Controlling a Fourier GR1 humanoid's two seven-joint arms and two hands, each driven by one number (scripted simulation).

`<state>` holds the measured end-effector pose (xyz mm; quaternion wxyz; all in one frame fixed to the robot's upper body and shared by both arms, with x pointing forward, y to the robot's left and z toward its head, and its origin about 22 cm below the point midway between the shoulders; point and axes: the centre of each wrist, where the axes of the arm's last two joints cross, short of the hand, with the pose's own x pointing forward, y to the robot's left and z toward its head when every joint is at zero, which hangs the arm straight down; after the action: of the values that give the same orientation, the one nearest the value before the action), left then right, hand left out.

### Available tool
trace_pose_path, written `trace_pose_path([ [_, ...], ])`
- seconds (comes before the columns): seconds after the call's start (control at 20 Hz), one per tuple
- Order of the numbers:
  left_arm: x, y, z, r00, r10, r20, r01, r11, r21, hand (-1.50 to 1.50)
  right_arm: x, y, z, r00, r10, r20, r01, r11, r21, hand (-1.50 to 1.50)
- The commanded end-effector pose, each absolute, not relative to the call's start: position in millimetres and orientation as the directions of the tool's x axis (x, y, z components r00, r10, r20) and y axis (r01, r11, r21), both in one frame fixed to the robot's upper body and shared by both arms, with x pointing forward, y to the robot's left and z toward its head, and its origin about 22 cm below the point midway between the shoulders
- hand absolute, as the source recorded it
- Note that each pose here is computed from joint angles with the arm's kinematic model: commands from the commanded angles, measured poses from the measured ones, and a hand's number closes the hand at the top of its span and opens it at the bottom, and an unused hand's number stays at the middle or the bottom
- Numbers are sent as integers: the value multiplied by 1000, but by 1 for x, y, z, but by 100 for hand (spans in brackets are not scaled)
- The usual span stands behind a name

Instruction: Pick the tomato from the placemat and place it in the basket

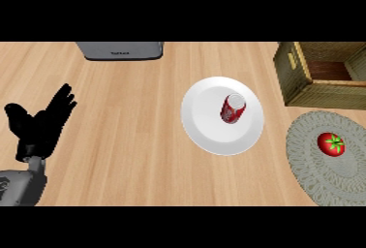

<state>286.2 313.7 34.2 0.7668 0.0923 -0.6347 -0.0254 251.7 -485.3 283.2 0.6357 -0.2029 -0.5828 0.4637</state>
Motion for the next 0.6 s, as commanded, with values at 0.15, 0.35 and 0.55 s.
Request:
trace_pose_path([
  [0.15,295,325,38,193,-153,969,-77,982,171,0,237,-499,219,-124,803,583,-324,522,-789,-150],
  [0.35,284,326,39,201,-168,965,-49,982,181,0,242,-481,171,-143,791,595,-260,550,-794,-150],
  [0.55,292,313,57,184,-173,968,-57,981,187,0,243,-475,129,-147,777,613,-244,572,-783,-150],
])
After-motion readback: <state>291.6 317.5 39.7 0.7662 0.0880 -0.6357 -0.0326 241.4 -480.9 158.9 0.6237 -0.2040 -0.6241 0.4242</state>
